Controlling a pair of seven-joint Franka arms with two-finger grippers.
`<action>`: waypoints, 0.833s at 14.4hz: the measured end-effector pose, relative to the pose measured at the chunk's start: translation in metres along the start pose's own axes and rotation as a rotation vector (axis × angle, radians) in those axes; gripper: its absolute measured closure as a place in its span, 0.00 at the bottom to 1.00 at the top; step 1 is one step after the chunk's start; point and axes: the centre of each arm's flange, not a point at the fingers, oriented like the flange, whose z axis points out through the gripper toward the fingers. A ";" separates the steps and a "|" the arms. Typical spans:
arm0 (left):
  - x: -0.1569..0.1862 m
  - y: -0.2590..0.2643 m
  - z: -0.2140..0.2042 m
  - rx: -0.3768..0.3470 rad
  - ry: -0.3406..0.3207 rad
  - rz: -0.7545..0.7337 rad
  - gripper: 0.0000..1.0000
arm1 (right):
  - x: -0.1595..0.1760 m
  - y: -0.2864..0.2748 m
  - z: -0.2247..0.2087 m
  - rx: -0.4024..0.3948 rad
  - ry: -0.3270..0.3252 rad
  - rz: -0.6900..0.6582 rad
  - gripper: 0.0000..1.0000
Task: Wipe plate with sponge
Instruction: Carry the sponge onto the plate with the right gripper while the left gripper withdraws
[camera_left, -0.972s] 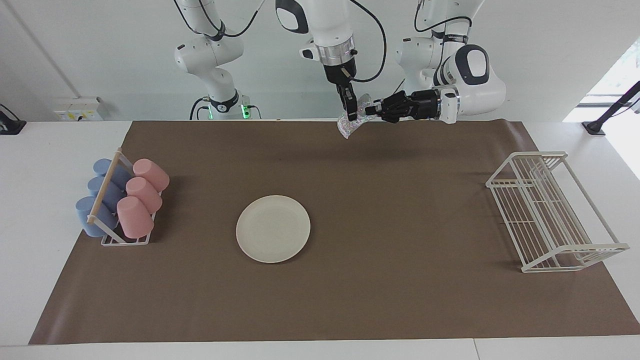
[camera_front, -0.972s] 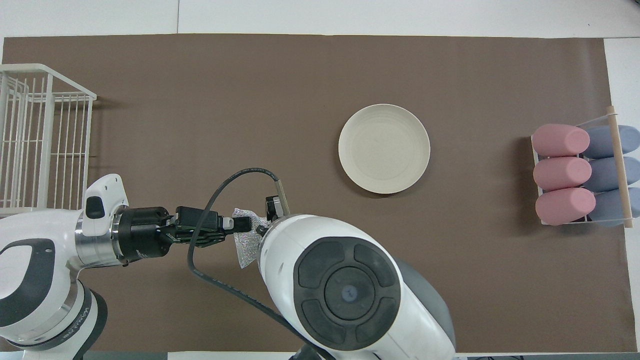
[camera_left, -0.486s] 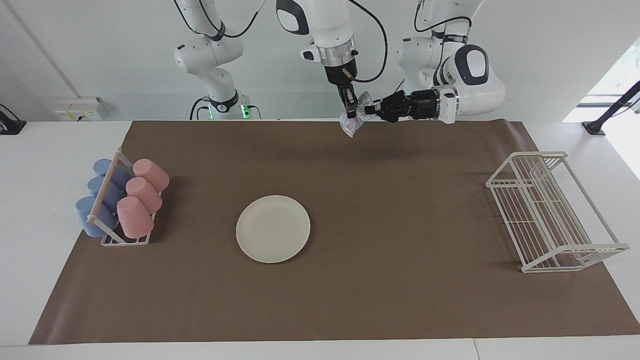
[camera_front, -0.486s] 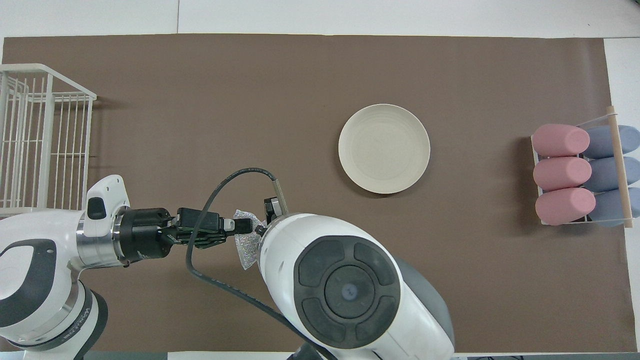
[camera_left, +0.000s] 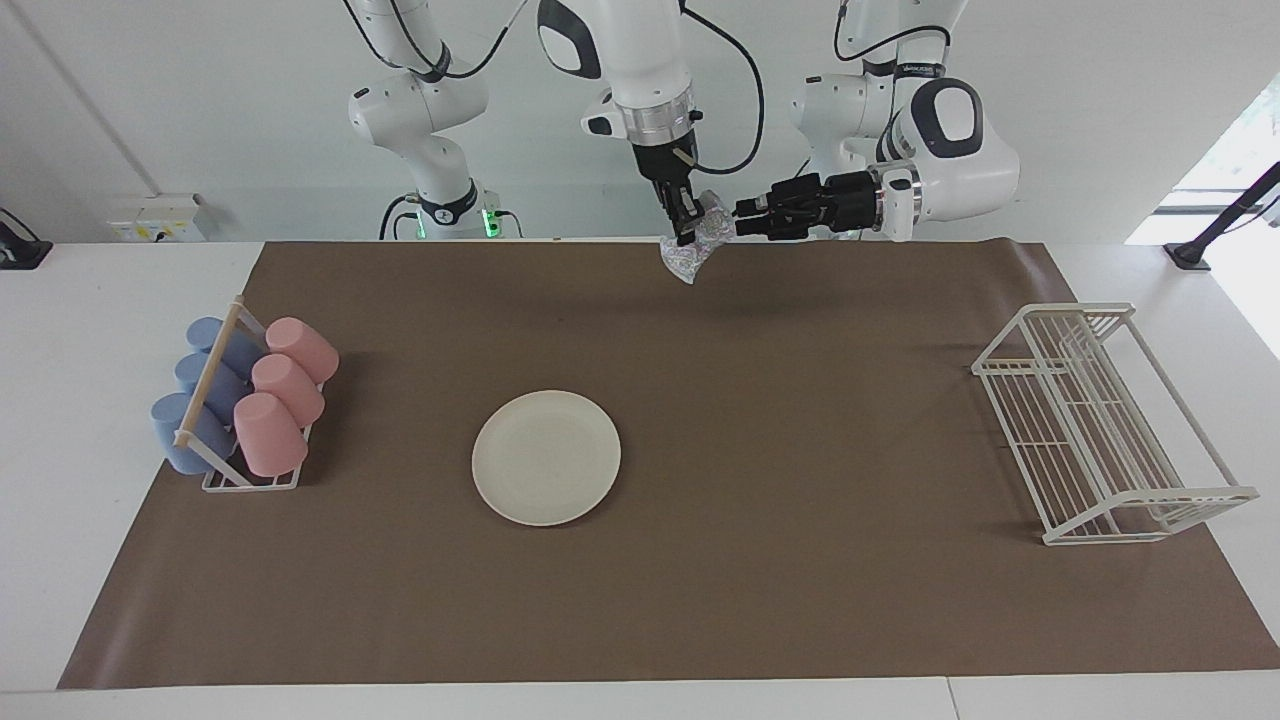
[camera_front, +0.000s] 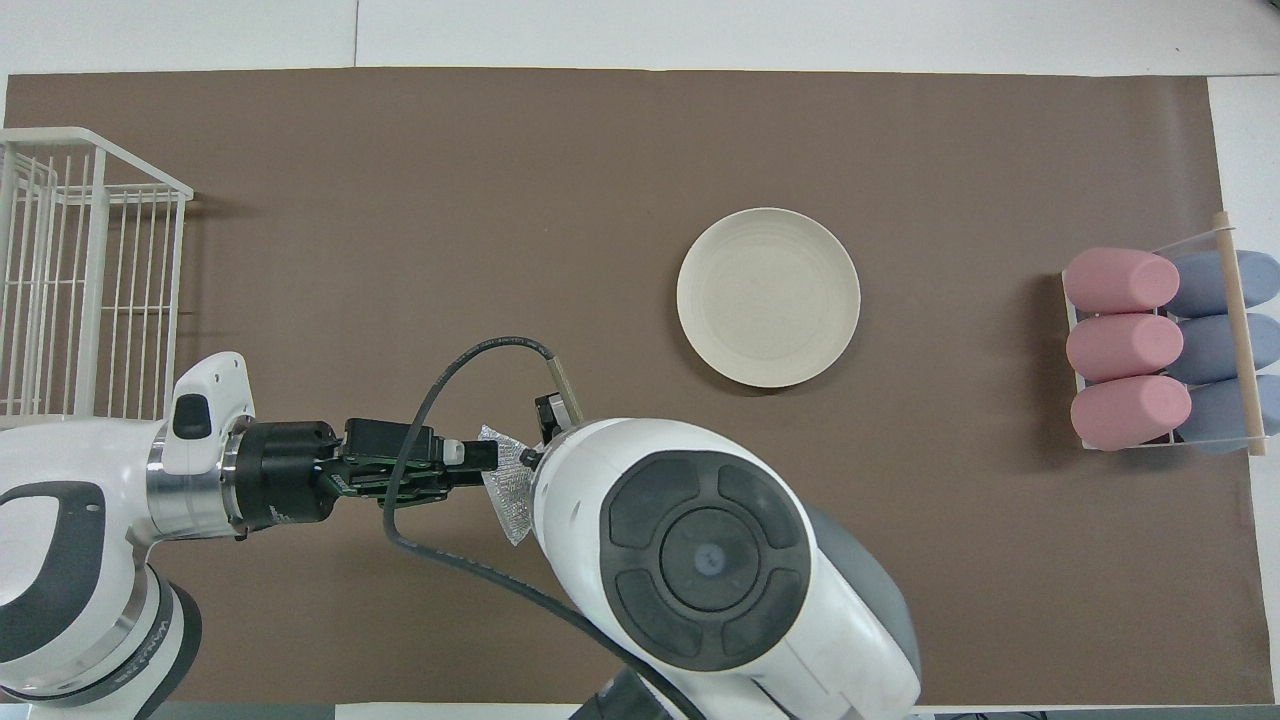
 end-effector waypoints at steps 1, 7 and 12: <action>0.001 -0.001 -0.003 0.018 0.005 0.003 0.17 | 0.016 -0.002 0.006 -0.011 0.009 -0.038 0.95; 0.012 -0.009 -0.036 0.127 0.079 0.018 0.00 | 0.128 -0.013 0.085 0.069 0.041 -0.127 0.95; 0.021 -0.014 -0.062 0.275 0.154 0.059 0.00 | 0.193 -0.013 0.157 0.102 0.058 -0.167 0.95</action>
